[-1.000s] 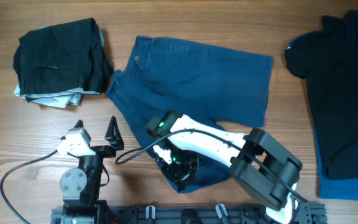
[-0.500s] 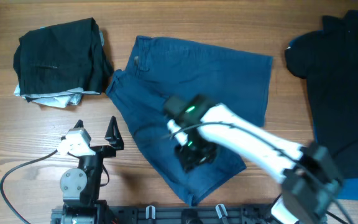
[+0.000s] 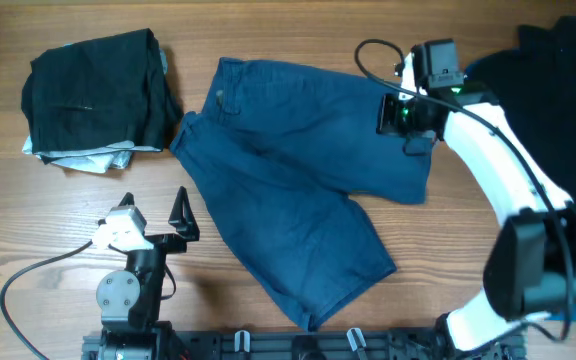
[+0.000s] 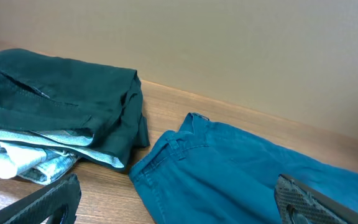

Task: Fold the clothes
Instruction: 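Pull the shorts toward the front with the right gripper to unfold them, then release the shorts and retract the right gripper to the right side, then reach the left gripper to the left waistband corner of the shorts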

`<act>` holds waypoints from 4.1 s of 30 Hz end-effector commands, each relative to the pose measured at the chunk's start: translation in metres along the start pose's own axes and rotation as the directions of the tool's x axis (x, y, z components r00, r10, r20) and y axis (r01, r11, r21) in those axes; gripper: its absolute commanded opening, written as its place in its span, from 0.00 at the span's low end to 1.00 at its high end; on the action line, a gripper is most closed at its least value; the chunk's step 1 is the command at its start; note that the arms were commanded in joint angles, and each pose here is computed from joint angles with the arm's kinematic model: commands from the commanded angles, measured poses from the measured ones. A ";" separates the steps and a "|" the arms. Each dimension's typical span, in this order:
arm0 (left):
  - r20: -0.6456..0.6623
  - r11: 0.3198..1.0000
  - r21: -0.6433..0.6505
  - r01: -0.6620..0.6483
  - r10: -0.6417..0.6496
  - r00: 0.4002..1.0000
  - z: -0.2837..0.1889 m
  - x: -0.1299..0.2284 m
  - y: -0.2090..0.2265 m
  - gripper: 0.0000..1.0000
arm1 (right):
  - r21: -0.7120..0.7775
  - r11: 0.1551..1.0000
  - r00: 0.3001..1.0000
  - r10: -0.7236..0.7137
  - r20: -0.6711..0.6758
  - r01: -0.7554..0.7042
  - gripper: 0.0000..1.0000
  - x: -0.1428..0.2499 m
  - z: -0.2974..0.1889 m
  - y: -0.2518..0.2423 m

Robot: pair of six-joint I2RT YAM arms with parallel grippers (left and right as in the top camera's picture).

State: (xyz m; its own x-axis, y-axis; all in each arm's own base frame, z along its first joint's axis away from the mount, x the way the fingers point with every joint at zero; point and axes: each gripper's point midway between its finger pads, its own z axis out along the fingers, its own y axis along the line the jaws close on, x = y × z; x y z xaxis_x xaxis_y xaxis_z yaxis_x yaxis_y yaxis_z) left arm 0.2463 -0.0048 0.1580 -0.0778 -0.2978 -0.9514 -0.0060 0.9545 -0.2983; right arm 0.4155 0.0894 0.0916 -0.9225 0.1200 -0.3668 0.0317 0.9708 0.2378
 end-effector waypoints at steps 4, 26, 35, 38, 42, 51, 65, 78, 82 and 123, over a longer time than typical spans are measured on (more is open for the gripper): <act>0.005 1.000 -0.004 -0.024 0.024 1.000 0.000 0.000 0.001 1.00 | 0.134 0.991 1.000 -0.004 0.017 0.002 0.04 -0.009 0.071 -0.030; 0.005 1.000 -0.004 -0.024 0.024 1.000 0.000 0.000 0.001 1.00 | 0.238 0.971 0.962 -0.037 0.270 -0.029 0.04 -0.039 0.205 -0.092; 0.005 1.000 -0.004 -0.024 0.024 1.000 0.000 0.000 0.001 1.00 | 0.212 0.977 0.820 -0.140 0.555 0.023 0.04 -0.168 0.135 -0.065; 0.005 1.000 -0.004 -0.024 0.024 1.000 0.000 0.000 0.001 1.00 | 0.195 0.981 0.765 -0.140 0.629 0.020 0.06 -0.203 0.065 -0.045; 0.005 1.000 -0.004 -0.024 0.024 1.000 0.000 0.000 0.001 1.00 | 0.190 0.982 0.738 -0.138 0.660 0.014 0.18 -0.213 -0.033 -0.028; 0.005 1.000 -0.004 -0.024 0.024 1.000 0.000 0.000 0.001 1.00 | 0.293 0.953 0.918 -0.041 0.394 -0.083 0.94 -0.117 -0.128 -0.090; 0.045 0.995 0.094 -0.026 0.021 0.999 -0.008 -0.031 -0.024 1.00 | 0.316 0.945 0.957 -0.008 0.291 -0.088 0.99 -0.091 -0.119 -0.102; -0.547 0.984 0.178 -0.009 0.107 0.830 0.010 -0.028 -0.064 1.00 | 0.316 0.945 0.957 -0.008 0.291 -0.088 1.00 -0.091 -0.119 -0.102; -0.619 0.984 0.175 0.021 0.093 0.780 0.052 0.002 -0.060 1.00 | 0.316 0.945 0.957 -0.008 0.291 -0.088 1.00 -0.091 -0.119 -0.102; -0.667 0.993 -0.003 -0.120 0.087 0.740 0.167 0.119 0.013 0.51 | 0.316 0.945 0.957 -0.008 0.291 -0.088 0.99 -0.091 -0.119 -0.102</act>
State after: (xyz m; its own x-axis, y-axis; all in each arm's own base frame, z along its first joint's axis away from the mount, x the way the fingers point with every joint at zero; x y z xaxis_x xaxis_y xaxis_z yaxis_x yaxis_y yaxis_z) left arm 0.4000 -0.0301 0.0277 -0.7296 -0.1380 -0.6698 -0.0097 0.9814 -0.1916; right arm 0.4491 -0.0451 0.2128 -0.7641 0.1679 -0.6228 0.2304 0.9729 -0.0204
